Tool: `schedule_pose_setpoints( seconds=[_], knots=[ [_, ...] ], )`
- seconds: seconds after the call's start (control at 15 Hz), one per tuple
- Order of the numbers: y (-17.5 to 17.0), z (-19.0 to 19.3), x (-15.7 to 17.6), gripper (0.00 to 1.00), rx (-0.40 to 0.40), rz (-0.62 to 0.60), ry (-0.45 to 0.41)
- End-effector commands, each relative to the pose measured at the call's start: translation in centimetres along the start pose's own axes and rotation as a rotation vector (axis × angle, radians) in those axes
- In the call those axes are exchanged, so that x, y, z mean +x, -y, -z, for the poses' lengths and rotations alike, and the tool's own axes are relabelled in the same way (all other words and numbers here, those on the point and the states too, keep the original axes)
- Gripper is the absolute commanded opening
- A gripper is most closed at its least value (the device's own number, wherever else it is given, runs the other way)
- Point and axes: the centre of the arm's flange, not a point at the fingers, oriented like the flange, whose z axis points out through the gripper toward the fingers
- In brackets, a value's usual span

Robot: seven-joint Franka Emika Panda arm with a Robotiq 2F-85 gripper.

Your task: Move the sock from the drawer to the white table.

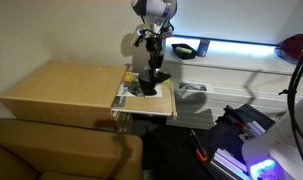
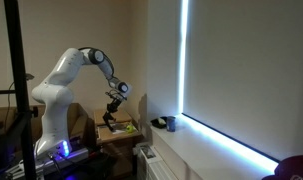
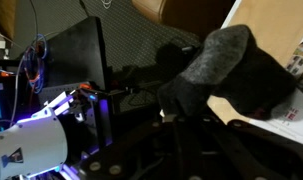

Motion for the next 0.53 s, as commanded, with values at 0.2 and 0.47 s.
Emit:
schedule_pose_setpoints(
  seconds=[0.2, 0.47],
  knots=[
    [-11.1, 11.0, 7.5, 0.01, 0.190, -0.037, 0.266],
    [-11.7, 13.1, 8.3, 0.04, 0.208, -0.018, 0.249]
  ],
)
